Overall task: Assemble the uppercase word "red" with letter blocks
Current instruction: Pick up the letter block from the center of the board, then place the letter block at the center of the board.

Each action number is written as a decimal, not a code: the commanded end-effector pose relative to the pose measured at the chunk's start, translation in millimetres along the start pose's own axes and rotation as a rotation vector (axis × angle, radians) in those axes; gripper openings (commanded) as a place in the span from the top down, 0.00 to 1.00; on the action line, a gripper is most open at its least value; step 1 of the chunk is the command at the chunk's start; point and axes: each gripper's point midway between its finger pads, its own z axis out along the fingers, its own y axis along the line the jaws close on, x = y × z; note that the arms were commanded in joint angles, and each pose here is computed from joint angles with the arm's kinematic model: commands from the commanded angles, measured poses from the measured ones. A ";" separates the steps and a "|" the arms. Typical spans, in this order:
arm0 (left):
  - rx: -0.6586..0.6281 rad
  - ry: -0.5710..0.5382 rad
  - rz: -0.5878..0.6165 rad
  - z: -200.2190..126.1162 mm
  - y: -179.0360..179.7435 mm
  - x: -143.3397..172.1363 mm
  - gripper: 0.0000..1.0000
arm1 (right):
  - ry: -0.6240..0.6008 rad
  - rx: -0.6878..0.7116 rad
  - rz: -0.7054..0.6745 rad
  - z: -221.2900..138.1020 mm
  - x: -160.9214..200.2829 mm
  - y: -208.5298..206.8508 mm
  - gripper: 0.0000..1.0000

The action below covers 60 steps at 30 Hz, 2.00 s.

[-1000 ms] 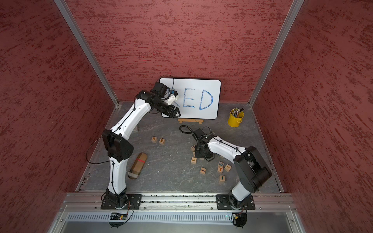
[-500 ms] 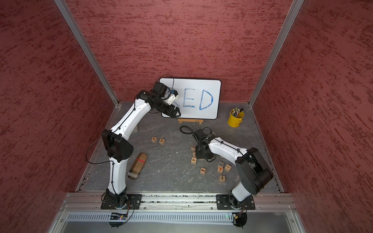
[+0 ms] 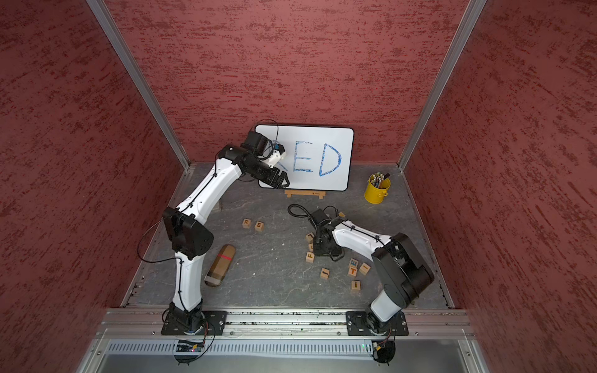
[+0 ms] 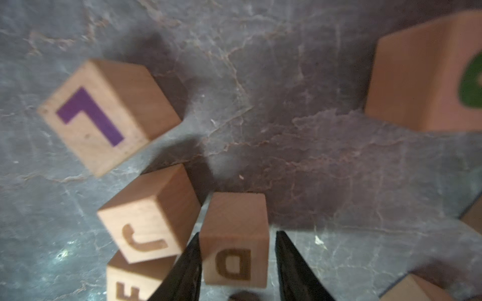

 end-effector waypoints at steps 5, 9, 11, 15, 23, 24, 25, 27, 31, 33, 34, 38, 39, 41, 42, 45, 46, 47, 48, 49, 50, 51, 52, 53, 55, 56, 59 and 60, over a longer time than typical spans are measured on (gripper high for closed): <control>0.011 -0.047 0.016 -19.4 -8.3 -10.0 0.08 | -0.058 0.029 -0.012 1.2 -23.0 2.2 0.61; 0.007 -0.058 0.014 -24.2 -5.1 -11.7 0.08 | -0.062 0.028 -0.015 -4.8 -23.8 2.0 0.71; 0.004 -0.060 0.015 -26.8 -3.1 -11.4 0.08 | -0.061 0.028 -0.018 -8.3 -23.4 1.8 0.79; 0.002 -0.059 0.007 -32.5 1.9 -9.7 0.08 | -0.077 0.018 -0.022 -21.3 -27.3 4.5 0.82; -0.001 -0.087 -0.105 -58.7 36.5 -2.2 0.08 | -0.148 -0.051 -0.096 -64.6 -66.5 40.7 0.84; -0.007 -0.097 -0.119 -65.0 43.5 -1.2 0.08 | -0.152 -0.049 -0.115 -66.5 -73.7 47.0 0.84; -0.017 -0.105 -0.132 -71.9 49.9 0.0 0.08 | -0.158 -0.054 -0.134 -68.4 -81.7 55.4 0.84; -0.035 -0.119 -0.152 -85.3 60.6 2.5 0.08 | -0.165 -0.074 -0.168 -69.1 -94.2 72.2 0.83; -0.082 -0.142 -0.186 -111.8 79.3 10.6 0.08 | -0.144 -0.099 -0.221 -55.2 -107.5 101.9 0.82; -0.103 -0.158 -0.208 -123.8 88.5 15.2 0.08 | -0.127 -0.115 -0.245 -46.3 -108.3 114.9 0.82; -0.113 -0.163 -0.223 -128.9 94.4 18.3 0.08 | -0.122 -0.119 -0.256 -42.6 -109.0 120.7 0.82; -0.144 -0.176 -0.271 -144.9 112.7 28.2 0.08 | -0.105 -0.115 -0.286 -29.6 -111.0 137.2 0.81; -0.147 -0.177 -0.286 -147.5 116.8 30.7 0.08 | -0.097 -0.117 -0.294 -25.6 -110.2 141.7 0.81; -0.149 -0.184 -0.299 -152.7 120.6 33.1 0.08 | -0.079 -0.111 -0.309 -17.5 -107.5 148.0 0.81; -0.150 -0.186 -0.302 -154.3 121.2 34.3 0.08 | -0.068 -0.104 -0.316 -12.7 -105.6 150.4 0.80; -0.160 -0.191 -0.290 -156.5 121.9 36.4 0.08 | -0.056 -0.097 -0.335 -2.8 -103.5 159.7 0.80; -0.160 -0.190 -0.286 -156.1 121.4 36.9 0.08 | -0.055 -0.100 -0.340 -1.6 -103.4 163.3 0.80; -0.158 -0.190 -0.283 -156.5 120.7 36.8 0.08 | -0.053 -0.101 -0.345 0.6 -103.4 166.5 0.79; -0.156 -0.191 -0.282 -156.3 120.7 36.8 0.08 | -0.053 -0.101 -0.349 2.5 -103.6 169.8 0.79; -0.152 -0.190 -0.282 -156.0 120.0 36.7 0.07 | -0.051 -0.097 -0.353 4.2 -103.7 171.4 0.79; -0.145 -0.190 -0.280 -155.9 118.5 36.7 0.08 | -0.045 -0.091 -0.355 7.6 -103.6 172.7 0.79; -0.140 -0.188 -0.282 -154.7 118.3 36.9 0.07 | -0.043 -0.082 -0.357 10.1 -104.0 173.2 0.78; -0.135 -0.186 -0.280 -153.6 117.3 37.0 0.07 | -0.045 -0.075 -0.360 11.4 -104.7 174.5 0.78; -0.128 -0.185 -0.278 -152.4 116.1 37.0 0.07 | -0.044 -0.064 -0.362 13.0 -104.8 174.5 0.77; -0.112 -0.180 -0.265 -149.0 113.2 37.7 0.07 | -0.043 -0.064 -0.366 14.2 -105.7 176.6 0.73; -0.106 -0.185 -0.254 -148.6 111.5 37.2 0.07 | -0.045 -0.064 -0.366 13.9 -106.6 177.5 0.70; -0.106 -0.189 -0.224 -145.6 108.9 37.2 0.04 | -0.053 -0.064 -0.368 12.5 -107.9 178.6 0.67; -0.109 -0.192 -0.214 -145.3 108.2 36.1 0.03 | -0.053 -0.064 -0.366 12.2 -107.9 178.9 0.65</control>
